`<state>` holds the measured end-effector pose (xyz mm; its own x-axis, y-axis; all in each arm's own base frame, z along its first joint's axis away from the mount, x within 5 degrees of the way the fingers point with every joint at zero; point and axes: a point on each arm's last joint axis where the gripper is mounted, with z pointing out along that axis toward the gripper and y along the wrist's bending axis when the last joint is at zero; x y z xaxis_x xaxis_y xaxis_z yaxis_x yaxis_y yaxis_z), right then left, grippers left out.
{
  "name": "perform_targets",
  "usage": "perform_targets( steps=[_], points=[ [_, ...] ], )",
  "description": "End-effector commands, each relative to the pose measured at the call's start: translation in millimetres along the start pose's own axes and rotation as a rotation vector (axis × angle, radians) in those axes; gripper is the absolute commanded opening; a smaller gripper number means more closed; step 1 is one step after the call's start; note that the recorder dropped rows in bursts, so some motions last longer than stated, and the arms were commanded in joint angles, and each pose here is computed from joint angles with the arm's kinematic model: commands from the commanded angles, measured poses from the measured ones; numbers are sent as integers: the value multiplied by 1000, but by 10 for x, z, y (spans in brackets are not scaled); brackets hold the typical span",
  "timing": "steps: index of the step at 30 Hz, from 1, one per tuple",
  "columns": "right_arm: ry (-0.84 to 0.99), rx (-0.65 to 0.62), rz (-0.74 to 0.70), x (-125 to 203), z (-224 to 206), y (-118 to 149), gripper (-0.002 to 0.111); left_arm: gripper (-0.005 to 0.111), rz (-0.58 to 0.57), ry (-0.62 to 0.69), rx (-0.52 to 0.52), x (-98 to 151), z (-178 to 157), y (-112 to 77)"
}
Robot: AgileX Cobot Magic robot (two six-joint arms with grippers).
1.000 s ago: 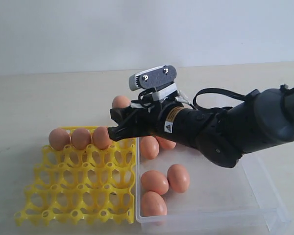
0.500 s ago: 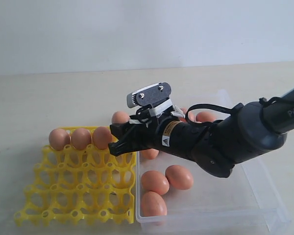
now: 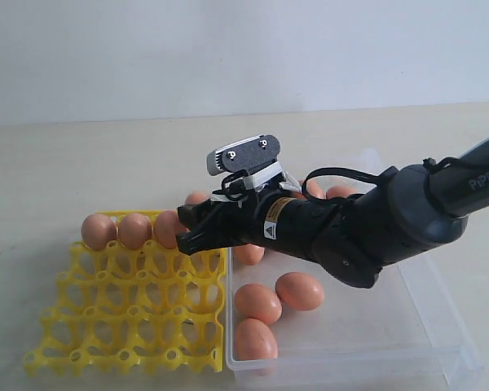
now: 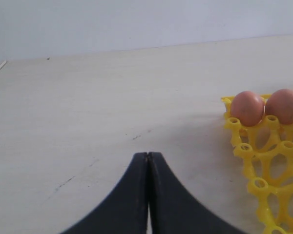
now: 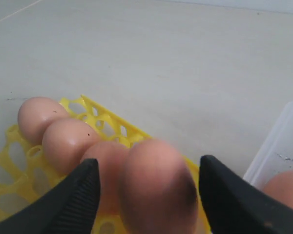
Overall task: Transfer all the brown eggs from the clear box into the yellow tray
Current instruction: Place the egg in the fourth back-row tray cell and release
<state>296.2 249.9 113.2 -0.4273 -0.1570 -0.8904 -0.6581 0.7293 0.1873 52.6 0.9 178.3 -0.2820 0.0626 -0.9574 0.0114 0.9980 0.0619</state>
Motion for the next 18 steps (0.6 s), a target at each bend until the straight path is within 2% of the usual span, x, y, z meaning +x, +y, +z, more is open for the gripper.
perform_targets(
  steps=[1, 4, 6, 8, 13, 16, 18],
  points=[
    [-1, -6, -3, -11, 6, 8, 62, 0, 5, -1, -4, -14, -2, 3],
    [3, -4, -4, -18, 0, 8, 62, 0, 5, -1, -4, -14, -2, 3],
    [8, 4, -8, -91, -47, 19, 57, 0, 5, -1, -4, -14, -2, 3],
    [26, 26, -36, -251, -169, 41, 44, 0, 5, -1, -4, -14, -2, 3],
    [119, 117, -189, -751, -714, 101, 0, 0, 5, -1, -4, -14, -2, 3],
    [262, 207, -126, -937, -1041, 77, 0, 0, 5, -1, -4, -14, -2, 3],
    [380, 295, 45, -987, -1210, 30, 0, 0, 5, -1, -4, -14, -2, 3]
  ],
)
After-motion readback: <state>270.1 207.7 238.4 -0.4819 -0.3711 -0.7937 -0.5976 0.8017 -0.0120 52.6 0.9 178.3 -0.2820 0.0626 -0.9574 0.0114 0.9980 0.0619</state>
